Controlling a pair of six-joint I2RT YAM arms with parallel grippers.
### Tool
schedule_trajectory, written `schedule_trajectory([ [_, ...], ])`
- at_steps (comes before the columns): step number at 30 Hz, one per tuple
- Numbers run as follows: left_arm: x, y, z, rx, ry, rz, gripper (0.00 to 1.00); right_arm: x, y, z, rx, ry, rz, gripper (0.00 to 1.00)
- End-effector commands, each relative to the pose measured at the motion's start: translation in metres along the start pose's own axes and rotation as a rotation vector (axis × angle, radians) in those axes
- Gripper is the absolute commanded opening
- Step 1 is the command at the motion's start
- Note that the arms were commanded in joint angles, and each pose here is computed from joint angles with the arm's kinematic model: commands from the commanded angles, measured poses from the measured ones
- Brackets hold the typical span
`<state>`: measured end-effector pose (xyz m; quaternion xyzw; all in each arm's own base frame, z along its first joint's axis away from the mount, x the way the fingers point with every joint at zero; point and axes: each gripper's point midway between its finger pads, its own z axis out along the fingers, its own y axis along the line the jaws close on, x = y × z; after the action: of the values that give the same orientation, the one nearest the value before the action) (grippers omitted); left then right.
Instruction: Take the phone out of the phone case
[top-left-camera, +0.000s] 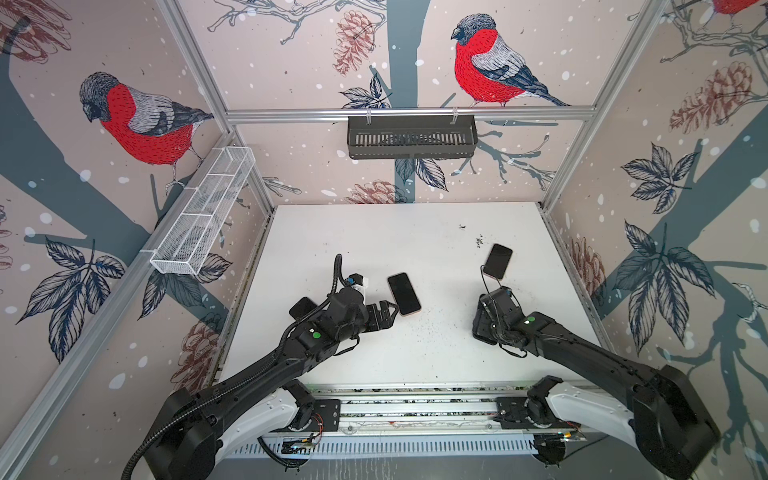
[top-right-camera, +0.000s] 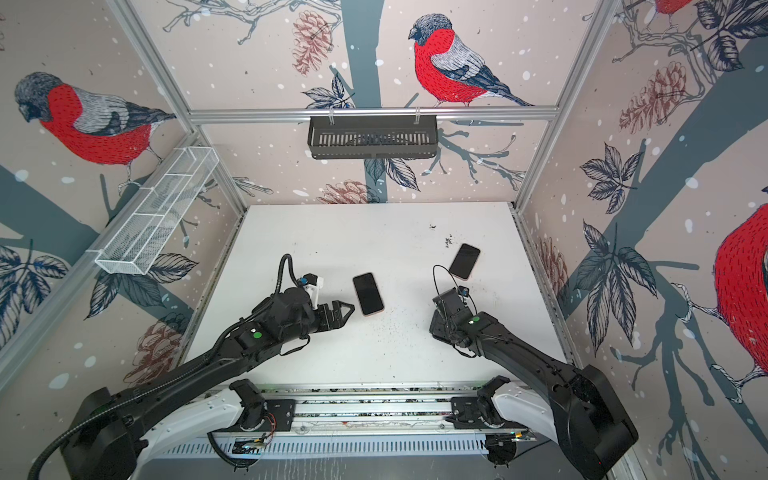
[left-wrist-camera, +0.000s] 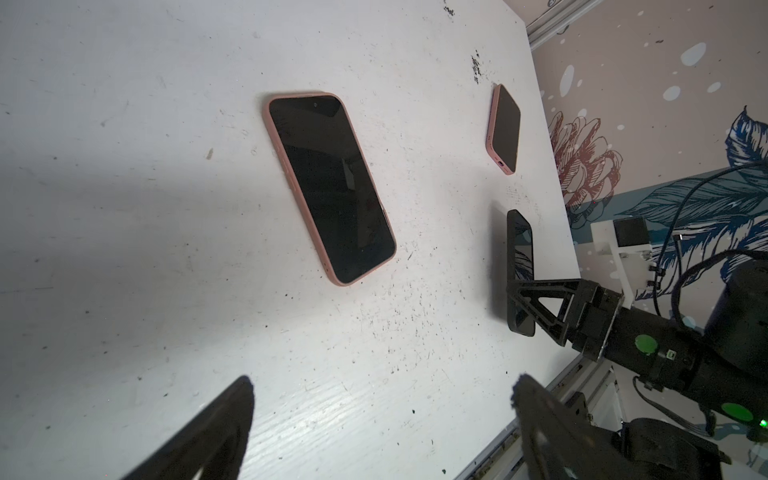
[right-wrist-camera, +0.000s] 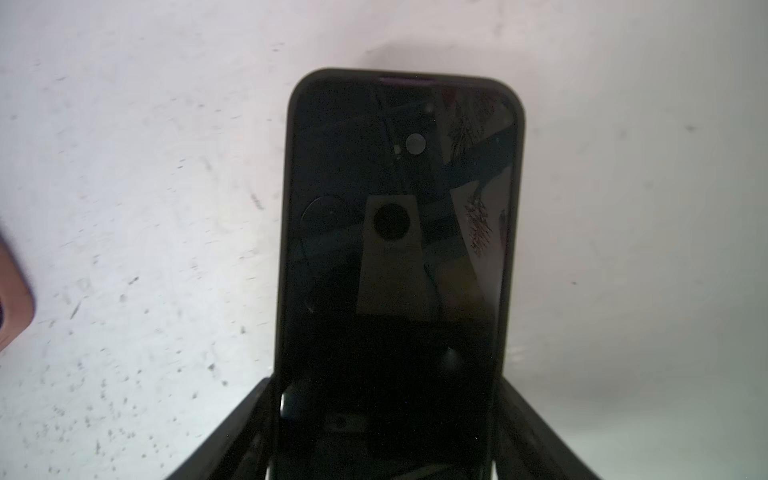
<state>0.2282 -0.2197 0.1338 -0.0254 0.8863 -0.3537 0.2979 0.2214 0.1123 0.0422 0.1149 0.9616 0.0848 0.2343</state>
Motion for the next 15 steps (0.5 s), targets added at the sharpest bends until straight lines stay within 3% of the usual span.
schedule_trajectory([
  [1, -0.008, -0.016, 0.001, 0.082, -0.033, -0.033, 0.96, -0.016, 0.030, -0.005, -0.091, -0.079, -0.061, 0.44],
  [15, -0.024, -0.063, -0.001, 0.358, -0.102, -0.069, 0.92, -0.018, 0.134, -0.058, -0.406, -0.280, -0.360, 0.35],
])
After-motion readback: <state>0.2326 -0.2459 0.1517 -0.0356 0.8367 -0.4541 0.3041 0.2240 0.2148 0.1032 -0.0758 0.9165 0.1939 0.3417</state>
